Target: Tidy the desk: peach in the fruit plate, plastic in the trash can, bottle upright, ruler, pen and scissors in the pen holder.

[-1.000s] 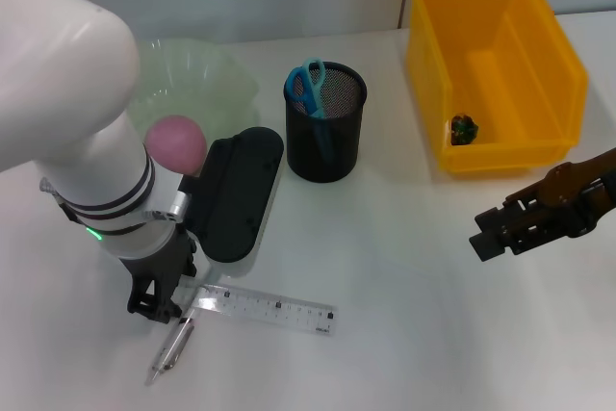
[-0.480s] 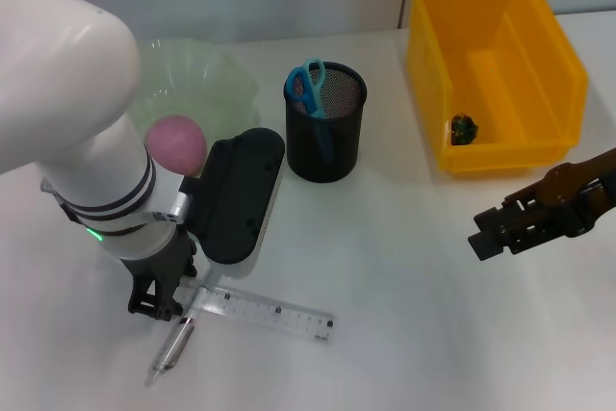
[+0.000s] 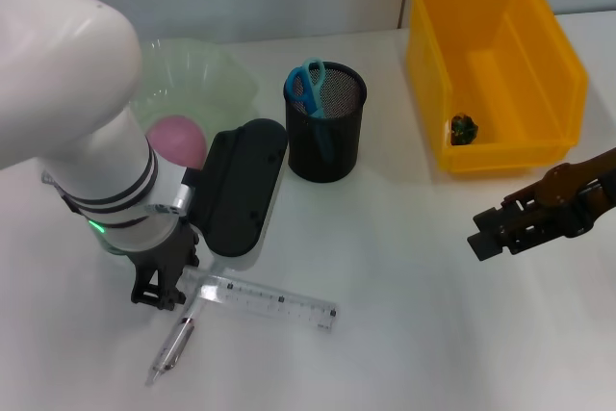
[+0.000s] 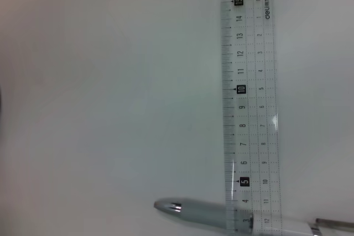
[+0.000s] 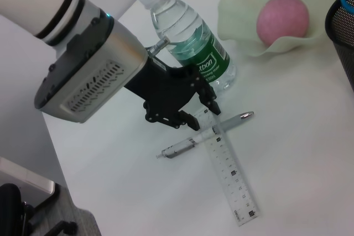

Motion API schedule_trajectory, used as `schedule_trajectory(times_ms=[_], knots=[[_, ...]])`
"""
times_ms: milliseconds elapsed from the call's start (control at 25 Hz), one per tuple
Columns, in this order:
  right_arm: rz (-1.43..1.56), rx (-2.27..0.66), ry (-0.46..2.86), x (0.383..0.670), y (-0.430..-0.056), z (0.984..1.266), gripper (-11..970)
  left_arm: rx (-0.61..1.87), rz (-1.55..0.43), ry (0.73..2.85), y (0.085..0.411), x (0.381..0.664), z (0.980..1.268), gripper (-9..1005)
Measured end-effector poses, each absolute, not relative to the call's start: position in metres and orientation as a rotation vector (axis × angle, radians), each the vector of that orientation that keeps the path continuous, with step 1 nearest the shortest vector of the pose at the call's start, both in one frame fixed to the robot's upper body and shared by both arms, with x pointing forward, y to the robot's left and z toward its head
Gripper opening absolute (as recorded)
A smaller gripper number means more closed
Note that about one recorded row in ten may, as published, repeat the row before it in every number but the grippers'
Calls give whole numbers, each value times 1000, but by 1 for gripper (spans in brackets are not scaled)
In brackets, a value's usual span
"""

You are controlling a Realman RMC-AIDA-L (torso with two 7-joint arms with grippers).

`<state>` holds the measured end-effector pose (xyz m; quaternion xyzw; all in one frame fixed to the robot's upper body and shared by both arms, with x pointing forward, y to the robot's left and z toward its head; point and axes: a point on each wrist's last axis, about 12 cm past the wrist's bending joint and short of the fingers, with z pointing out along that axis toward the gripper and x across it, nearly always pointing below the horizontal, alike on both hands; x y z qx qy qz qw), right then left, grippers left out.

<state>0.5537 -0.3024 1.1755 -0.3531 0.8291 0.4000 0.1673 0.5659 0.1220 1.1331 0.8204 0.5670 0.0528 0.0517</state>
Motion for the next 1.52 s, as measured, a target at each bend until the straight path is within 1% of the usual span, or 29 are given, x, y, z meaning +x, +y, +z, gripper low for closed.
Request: schedule_trajectory(times_ms=[440, 680, 800, 920, 1000, 1120, 1520], knots=[[1137, -1012, 2362, 555, -303, 1172, 532, 2478, 199, 1728, 121, 567, 1145, 392], [1140, -1027, 2372, 555, -301, 1171, 532, 2460, 189, 1742, 123, 568, 1151, 393], [1138, -1026, 2374, 555, -302, 1170, 532, 2440, 182, 1746, 123, 569, 1158, 393], [1136, -1030, 2372, 555, -302, 1170, 532, 2440, 182, 1746, 123, 569, 1158, 393], [1134, -1034, 2370, 555, -302, 1170, 532, 2405, 162, 1778, 128, 571, 1167, 393], [1130, -1037, 2375, 555, -303, 1170, 532, 2393, 160, 1777, 128, 571, 1173, 394], [1132, -1056, 2388, 554, -300, 1163, 531, 2385, 178, 1797, 128, 570, 1179, 394]])
